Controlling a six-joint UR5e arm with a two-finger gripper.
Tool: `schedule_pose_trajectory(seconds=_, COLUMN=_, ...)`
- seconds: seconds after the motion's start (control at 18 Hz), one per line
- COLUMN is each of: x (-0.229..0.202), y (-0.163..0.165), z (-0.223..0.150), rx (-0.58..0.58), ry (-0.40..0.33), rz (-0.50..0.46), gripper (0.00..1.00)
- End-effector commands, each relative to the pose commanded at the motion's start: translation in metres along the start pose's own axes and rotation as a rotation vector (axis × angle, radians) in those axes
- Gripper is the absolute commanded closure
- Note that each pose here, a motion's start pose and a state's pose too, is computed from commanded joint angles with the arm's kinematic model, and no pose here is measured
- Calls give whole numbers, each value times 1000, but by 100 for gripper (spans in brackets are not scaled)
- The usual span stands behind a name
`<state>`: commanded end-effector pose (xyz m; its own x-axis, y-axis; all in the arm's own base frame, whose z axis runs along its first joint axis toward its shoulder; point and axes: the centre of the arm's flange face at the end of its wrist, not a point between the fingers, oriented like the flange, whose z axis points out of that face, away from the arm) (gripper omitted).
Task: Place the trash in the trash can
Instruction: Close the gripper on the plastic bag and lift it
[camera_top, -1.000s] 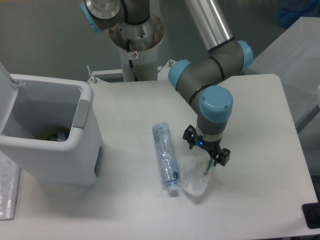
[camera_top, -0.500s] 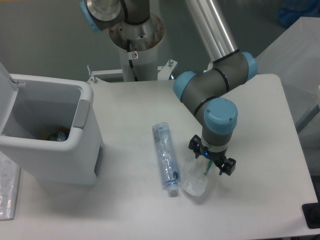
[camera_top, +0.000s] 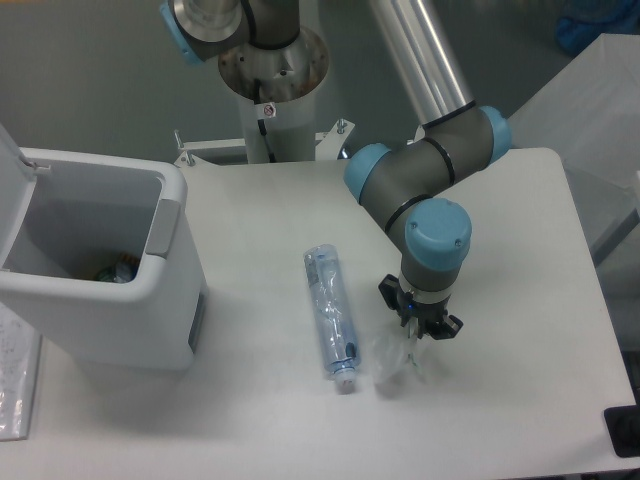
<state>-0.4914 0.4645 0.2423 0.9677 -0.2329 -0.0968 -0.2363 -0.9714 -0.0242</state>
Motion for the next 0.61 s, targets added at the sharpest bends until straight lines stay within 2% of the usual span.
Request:
schedule_pose_trajectory(seconds=0.11, x=-5, y=-5, z=-12, rx=26, ry=-15, rz=2, gripper=100)
schedule_pose_trajectory(seconds=0.22, x=-5, y=-8, z=-54, rx=110, ry=-53, rz=-20, gripper=100)
schedule_pose_trajectory(seconds=0.39, x=0, y=-17, z=-78, rx=234, ry=-40, rz=-84, gripper=100)
schedule_pose_trajectory(seconds=0.61, x=17, y=-27, z=-136, rx=394, ry=-41, rz=-165, gripper=100)
